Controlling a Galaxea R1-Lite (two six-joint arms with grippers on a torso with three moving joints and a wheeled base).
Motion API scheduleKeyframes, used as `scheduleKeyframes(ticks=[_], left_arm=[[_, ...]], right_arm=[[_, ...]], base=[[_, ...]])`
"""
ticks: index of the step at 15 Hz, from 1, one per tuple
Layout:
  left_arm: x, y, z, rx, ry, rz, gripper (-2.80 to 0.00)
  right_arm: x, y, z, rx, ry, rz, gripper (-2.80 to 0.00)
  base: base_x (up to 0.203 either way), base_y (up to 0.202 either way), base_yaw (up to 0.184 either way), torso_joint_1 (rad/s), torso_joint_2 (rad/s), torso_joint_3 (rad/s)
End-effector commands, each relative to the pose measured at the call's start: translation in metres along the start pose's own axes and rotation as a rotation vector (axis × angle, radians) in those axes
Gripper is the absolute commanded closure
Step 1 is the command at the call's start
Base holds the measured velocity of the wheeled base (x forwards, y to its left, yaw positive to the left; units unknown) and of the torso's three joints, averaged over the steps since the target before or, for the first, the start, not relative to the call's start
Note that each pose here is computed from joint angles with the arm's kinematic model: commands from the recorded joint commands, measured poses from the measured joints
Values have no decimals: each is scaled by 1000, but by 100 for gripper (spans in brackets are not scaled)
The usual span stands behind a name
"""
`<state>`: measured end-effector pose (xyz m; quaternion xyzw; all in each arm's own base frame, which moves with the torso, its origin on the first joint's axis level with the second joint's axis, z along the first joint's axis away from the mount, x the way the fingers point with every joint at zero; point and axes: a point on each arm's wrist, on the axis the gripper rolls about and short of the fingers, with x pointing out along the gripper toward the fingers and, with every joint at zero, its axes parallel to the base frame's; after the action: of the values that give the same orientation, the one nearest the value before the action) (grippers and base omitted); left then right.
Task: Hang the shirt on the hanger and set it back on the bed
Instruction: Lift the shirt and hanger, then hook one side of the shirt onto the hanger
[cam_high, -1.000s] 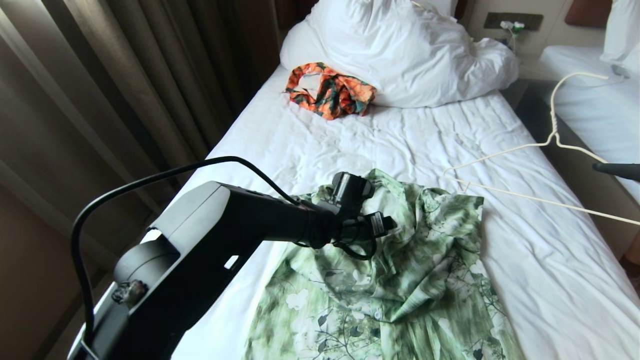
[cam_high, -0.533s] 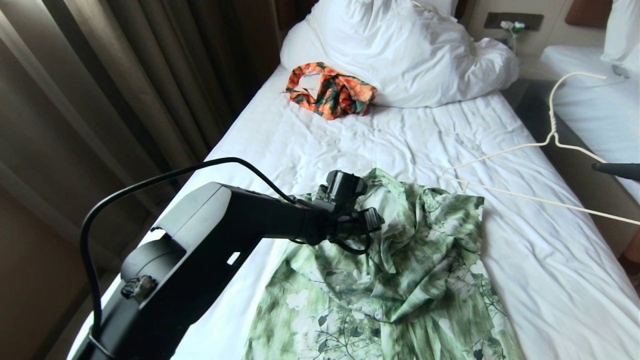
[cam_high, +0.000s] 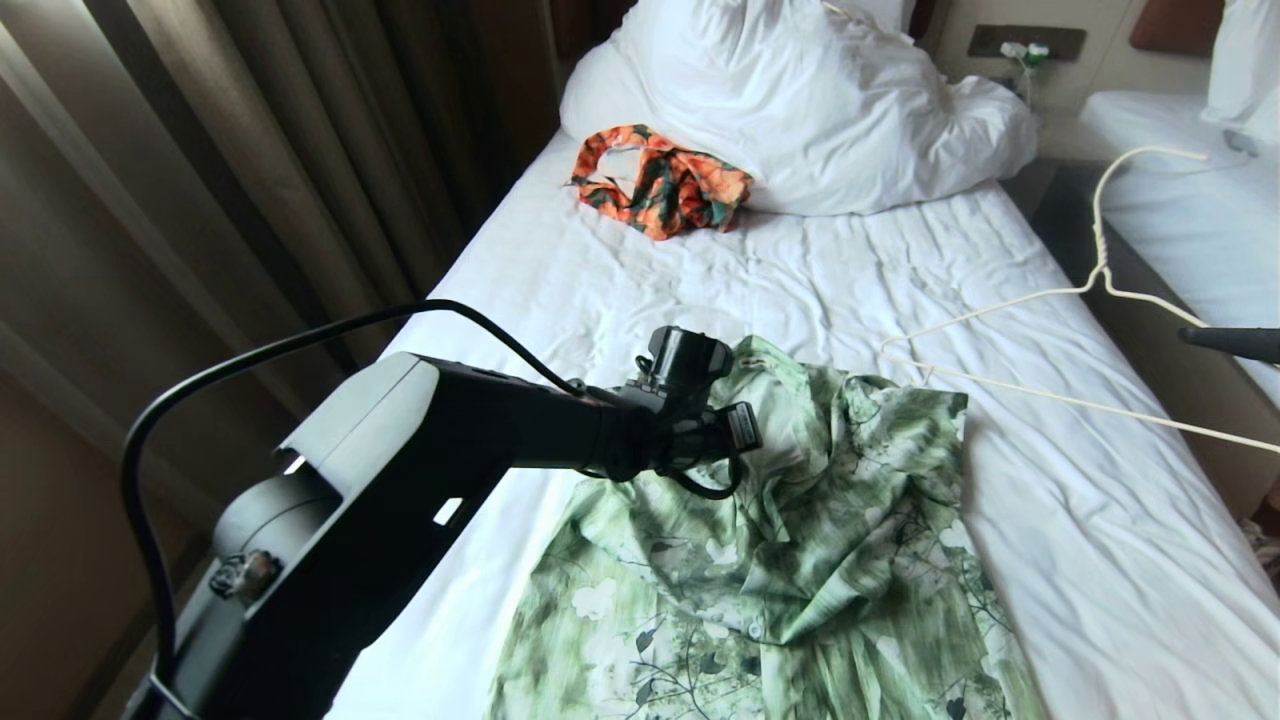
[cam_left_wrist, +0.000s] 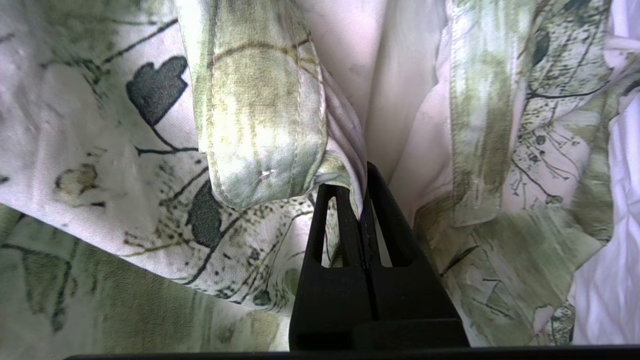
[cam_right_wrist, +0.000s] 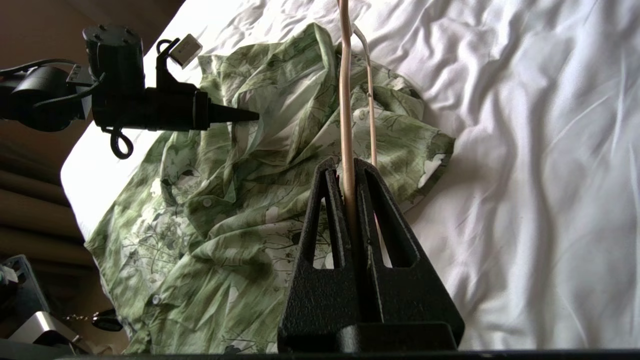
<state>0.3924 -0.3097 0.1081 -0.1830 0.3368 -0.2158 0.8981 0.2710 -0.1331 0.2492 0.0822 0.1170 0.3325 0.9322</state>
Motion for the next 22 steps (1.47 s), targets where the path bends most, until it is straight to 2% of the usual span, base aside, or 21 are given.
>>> scheduleKeyframes(ticks=[1,4,7,9,10,13,17,22], left_arm=[[-10,-6,9,2,-25,-16,0],[-44,-22,25,13,-64,-54,0],[-81,-52,27,39,-79,-97,0],[-103,-69,26,55,-81,-110,0],[-108,-72,26,59,-78,-107,0],[-114,-69,22,65,-74,-52,0],[-107,-62,17,92,-54,-27,0],[-105,-57,20,86,-60,-16,0]], right_arm=[[5,1,-1,5,5,21,0],[13,9,-5,59,37,39,0],[40,19,-14,86,115,8,0],[55,29,-24,119,161,29,0],[62,33,-28,136,177,46,0],[78,48,-29,178,202,97,0],[62,69,-6,139,141,113,0],[49,88,6,154,106,164,0]], base=[[0,0,0,0,0,0],[0,0,0,0,0,0],[0,0,0,0,0,0],[0,0,0,0,0,0],[0,0,0,0,0,0],[0,0,0,0,0,0],[0,0,0,0,0,0],[0,0,0,0,0,0]])
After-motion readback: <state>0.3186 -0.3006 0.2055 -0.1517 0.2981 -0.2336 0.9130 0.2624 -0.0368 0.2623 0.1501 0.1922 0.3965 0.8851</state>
